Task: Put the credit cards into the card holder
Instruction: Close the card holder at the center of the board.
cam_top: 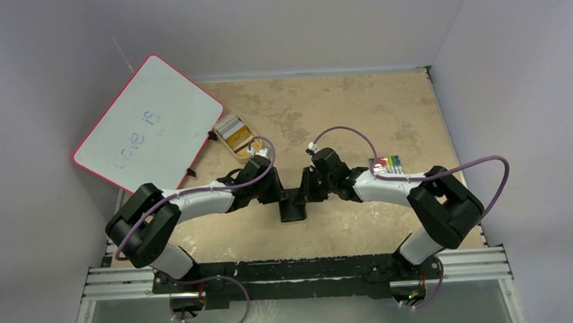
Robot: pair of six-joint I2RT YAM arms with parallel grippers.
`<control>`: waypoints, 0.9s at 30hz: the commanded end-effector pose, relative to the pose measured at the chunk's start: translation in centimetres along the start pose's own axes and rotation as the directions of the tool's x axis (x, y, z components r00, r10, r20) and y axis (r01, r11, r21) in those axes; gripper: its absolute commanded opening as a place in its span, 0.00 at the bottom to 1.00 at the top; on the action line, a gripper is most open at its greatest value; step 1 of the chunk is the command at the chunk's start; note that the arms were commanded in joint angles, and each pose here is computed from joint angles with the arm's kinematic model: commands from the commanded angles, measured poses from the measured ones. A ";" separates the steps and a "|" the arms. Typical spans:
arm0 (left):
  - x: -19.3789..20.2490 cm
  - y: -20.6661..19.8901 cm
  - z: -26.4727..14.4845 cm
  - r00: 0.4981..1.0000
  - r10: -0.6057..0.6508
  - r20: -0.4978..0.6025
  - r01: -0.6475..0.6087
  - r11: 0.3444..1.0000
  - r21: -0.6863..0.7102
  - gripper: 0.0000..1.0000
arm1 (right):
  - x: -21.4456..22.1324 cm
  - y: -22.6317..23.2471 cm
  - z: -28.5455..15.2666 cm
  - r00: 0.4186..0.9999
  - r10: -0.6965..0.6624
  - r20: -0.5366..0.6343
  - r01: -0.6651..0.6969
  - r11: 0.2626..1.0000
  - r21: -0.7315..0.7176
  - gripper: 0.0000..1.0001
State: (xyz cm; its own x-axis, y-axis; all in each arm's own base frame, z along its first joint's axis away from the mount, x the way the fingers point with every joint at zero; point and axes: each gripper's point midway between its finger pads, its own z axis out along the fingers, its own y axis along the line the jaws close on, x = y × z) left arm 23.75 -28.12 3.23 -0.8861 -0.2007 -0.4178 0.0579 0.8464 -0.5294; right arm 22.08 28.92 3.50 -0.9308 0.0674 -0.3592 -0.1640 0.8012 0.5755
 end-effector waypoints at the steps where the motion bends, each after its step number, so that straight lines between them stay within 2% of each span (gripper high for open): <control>1: 0.0 0.0 0.1 1.000 -0.015 0.009 0.015 1.000 0.008 0.18 | 0.7 -0.4 -0.1 0.999 -0.021 -0.027 0.022 0.998 0.063 0.15; 20: -0.9 -1.1 -0.2 1.000 -0.008 0.019 0.007 1.000 0.025 0.18 | -0.7 1.1 -2.5 0.998 -0.064 0.021 0.063 0.997 0.046 0.15; 27: -0.7 -0.9 -0.1 1.000 -0.013 0.017 0.013 1.000 0.022 0.18 | -2.3 0.8 -3.9 0.992 0.031 0.120 -0.042 0.995 0.092 0.17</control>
State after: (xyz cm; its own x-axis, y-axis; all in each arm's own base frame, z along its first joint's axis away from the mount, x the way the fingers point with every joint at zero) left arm 23.77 -28.18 3.27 -0.8858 -0.2006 -0.4185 0.0597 0.8450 -0.5314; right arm 21.52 27.64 6.71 -0.9096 0.0803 -0.4076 -0.1656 0.8296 0.5332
